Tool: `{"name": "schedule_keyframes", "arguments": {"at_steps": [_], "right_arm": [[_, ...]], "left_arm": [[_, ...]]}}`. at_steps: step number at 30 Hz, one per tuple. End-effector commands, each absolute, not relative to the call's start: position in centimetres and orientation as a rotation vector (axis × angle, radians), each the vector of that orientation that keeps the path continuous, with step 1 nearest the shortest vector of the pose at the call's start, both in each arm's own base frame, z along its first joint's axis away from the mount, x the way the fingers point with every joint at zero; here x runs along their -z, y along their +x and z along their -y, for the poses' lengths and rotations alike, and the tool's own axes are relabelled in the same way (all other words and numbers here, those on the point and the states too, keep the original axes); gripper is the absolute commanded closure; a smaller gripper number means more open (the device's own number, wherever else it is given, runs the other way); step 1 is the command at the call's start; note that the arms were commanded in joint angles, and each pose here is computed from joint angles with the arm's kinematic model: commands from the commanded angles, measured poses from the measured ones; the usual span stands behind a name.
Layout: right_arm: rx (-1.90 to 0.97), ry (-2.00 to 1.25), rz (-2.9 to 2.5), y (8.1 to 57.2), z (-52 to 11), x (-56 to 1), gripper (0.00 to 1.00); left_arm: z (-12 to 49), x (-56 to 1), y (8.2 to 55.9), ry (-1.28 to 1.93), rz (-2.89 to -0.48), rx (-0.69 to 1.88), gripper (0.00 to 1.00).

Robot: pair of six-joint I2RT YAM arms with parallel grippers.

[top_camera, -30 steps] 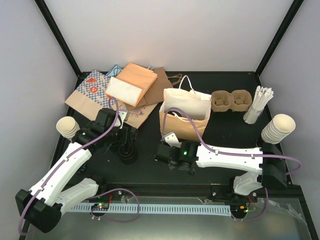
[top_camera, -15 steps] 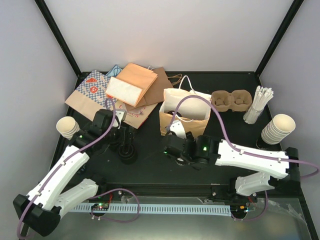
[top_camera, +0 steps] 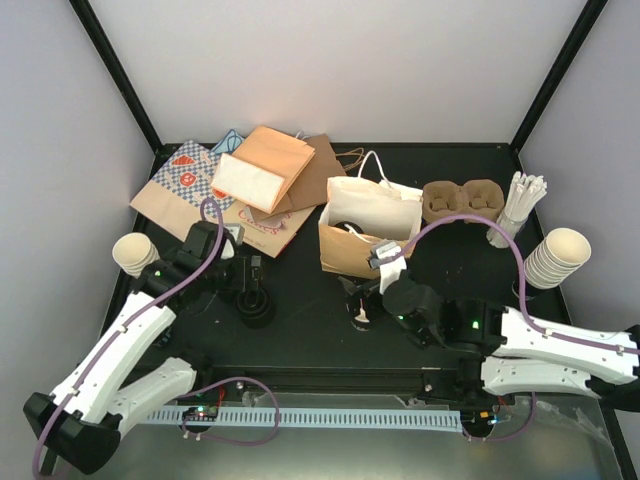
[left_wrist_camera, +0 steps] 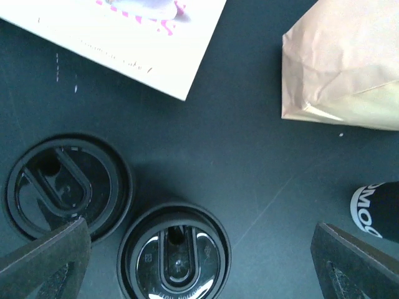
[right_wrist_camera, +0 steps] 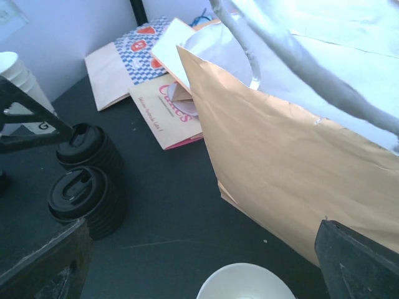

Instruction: Pack the takeout coffee

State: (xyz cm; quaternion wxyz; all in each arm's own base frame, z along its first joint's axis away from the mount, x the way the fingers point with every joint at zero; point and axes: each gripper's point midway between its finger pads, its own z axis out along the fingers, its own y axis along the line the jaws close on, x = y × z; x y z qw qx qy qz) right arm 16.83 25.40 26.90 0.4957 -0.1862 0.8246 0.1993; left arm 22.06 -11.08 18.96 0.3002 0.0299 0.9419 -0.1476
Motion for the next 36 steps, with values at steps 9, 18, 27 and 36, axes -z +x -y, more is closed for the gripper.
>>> {"name": "schedule_keyframes", "arguments": {"at_steps": [9,18,27,36], "right_arm": [[-0.581,-0.601,-1.884,15.3,-25.6,-28.8,0.0],[-0.579,-0.629,-1.943,14.8,-25.7,-26.4,0.0],[-0.563,-0.669,-1.968,14.7,-26.4,-25.4,0.0],[-0.563,-0.676,-1.981,14.7,-27.0,-25.1,0.0]], "left_arm": [[11.2,-15.3,20.7,-0.09,-2.702,0.393,0.01],[11.8,-13.7,18.7,-0.083,-2.755,0.29,0.01],[11.8,-12.4,18.4,-0.085,-2.773,0.27,0.01],[12.1,-11.7,18.5,-0.107,-2.795,0.267,0.01]]}}
